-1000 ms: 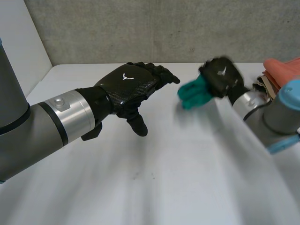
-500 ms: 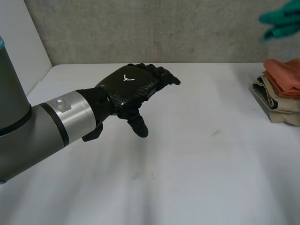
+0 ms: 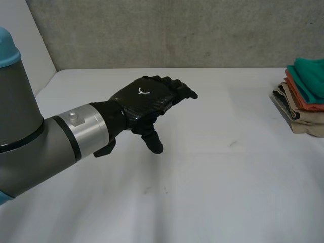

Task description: Fold the laundry.

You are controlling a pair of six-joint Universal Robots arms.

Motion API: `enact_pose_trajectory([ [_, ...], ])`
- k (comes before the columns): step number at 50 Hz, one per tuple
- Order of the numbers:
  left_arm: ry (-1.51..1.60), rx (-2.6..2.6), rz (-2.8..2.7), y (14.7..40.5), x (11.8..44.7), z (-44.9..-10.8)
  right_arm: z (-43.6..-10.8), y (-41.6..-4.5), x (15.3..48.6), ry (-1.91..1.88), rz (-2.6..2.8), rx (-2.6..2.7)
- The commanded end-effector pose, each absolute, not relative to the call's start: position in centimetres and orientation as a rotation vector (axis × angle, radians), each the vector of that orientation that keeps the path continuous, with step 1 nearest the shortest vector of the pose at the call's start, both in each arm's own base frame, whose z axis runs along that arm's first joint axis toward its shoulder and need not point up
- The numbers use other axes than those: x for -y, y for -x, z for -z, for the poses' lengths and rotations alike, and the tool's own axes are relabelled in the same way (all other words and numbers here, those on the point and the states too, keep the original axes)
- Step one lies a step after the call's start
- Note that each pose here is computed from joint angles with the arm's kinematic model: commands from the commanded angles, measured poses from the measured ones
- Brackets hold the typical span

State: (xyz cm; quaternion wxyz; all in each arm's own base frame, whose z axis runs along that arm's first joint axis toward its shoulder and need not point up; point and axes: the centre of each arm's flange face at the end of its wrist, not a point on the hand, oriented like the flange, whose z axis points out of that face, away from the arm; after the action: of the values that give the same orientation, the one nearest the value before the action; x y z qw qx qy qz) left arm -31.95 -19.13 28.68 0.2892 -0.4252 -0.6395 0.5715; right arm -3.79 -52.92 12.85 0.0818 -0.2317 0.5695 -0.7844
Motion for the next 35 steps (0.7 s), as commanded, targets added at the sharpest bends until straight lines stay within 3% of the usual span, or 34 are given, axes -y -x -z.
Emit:
enact_pose_trajectory([
  [1, 1.143, 1.7, -1.514, 32.2, 18.8, -28.6, -15.6, 4.0, 52.5, 0.584, 2.324, -1.776],
  [11, 1.142, 1.689, -1.525, 32.2, 18.6, -29.0, -21.5, 8.5, 49.6, 0.474, 2.459, -2.048],
  [16, 1.125, 1.687, -1.526, 32.1, 18.6, -29.2, -25.8, 12.1, 48.1, 0.485, 2.792, -2.303],
  [21, 1.084, 1.674, -1.55, 31.9, 18.7, -30.3, -30.6, 12.6, 46.7, 0.495, 3.075, -2.444],
  [23, 1.046, 1.67, -1.591, 31.6, 18.9, -31.1, -31.5, 11.0, 46.6, 0.511, 3.099, -2.403],
  [24, 1.028, 1.67, -1.613, 31.5, 19.0, -31.4, -32.4, 7.4, 46.7, 0.556, 3.088, -2.285],
  [27, 0.934, 1.665, -1.725, 30.9, 19.9, -32.8, -33.5, 1.7, 46.1, 0.57, 3.029, -2.101],
  [28, 0.904, 1.666, -1.756, 30.6, 20.1, -33.2, -34.7, -1.2, 44.8, 0.548, 2.994, -1.995],
  [35, 0.638, 1.688, -2.051, 28.0, 22.0, -35.9, -36.4, -9.5, 38.2, 0.411, 2.748, -1.769],
])
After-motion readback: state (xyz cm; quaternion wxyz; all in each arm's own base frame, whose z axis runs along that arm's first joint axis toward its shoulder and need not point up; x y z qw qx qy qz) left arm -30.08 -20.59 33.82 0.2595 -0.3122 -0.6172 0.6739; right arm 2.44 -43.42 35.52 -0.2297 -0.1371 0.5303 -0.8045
